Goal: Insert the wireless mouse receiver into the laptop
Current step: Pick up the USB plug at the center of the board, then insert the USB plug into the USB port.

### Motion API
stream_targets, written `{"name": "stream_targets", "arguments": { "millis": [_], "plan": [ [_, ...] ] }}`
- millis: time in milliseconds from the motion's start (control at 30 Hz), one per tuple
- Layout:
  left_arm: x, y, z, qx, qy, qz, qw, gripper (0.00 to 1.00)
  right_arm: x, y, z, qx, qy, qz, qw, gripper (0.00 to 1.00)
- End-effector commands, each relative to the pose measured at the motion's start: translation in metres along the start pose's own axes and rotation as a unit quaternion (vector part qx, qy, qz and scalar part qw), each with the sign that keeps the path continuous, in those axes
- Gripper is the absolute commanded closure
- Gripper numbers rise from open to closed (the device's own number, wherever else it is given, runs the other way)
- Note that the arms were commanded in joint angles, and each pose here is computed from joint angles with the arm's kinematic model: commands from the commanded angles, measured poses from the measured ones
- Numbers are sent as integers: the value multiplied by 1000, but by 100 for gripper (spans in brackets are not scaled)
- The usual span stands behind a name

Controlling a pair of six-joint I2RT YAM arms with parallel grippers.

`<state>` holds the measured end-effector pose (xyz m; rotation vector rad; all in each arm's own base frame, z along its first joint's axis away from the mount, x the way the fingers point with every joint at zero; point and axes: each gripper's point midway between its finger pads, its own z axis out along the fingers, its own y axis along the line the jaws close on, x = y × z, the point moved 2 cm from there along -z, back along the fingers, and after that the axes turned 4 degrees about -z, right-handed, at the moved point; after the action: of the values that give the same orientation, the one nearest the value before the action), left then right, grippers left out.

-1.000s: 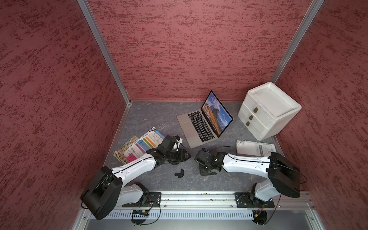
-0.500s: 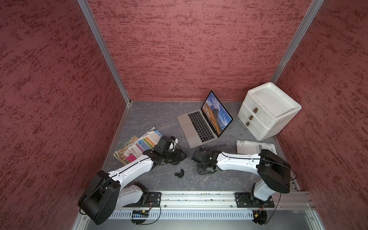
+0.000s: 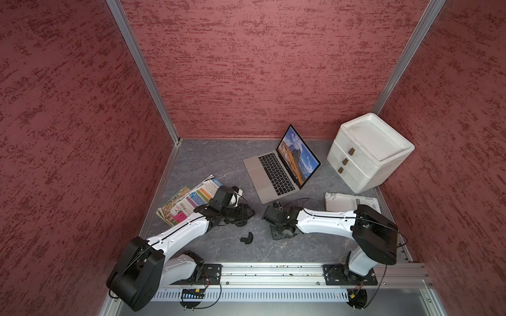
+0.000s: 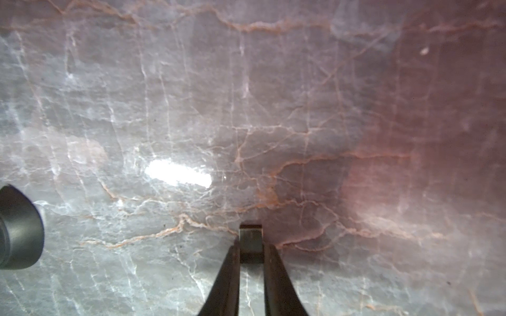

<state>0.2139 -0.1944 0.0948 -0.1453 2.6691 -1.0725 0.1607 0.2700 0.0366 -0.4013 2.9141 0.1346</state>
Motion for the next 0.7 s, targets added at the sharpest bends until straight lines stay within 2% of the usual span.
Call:
{"name": "stream_targets", "arguments": {
  "millis": [0, 167, 333, 467, 600, 667],
  "plan": [
    [-11, -9, -7, 10, -20, 6, 1000, 44, -4, -10, -8, 23, -24, -19, 999, 83],
    [-46, -25, -11, 25, -60, 1, 998, 44, -40, -27, -50, -11, -81, -45, 996, 83],
    [-83, -34, 2, 39, -80, -9, 996, 43, -77, -73, -74, -79, -110, -79, 988, 84],
    [-100, -30, 22, 24, -73, -22, 997, 40, -101, -102, -70, -77, -91, -116, 986, 87],
    [-114, -15, 38, -1, -68, -36, 997, 36, -112, -111, -50, -99, -75, -95, 988, 88],
    [-121, -8, 45, -6, -66, -40, 997, 36, -115, -115, -41, -88, -69, -98, 989, 88]
  ]
}}
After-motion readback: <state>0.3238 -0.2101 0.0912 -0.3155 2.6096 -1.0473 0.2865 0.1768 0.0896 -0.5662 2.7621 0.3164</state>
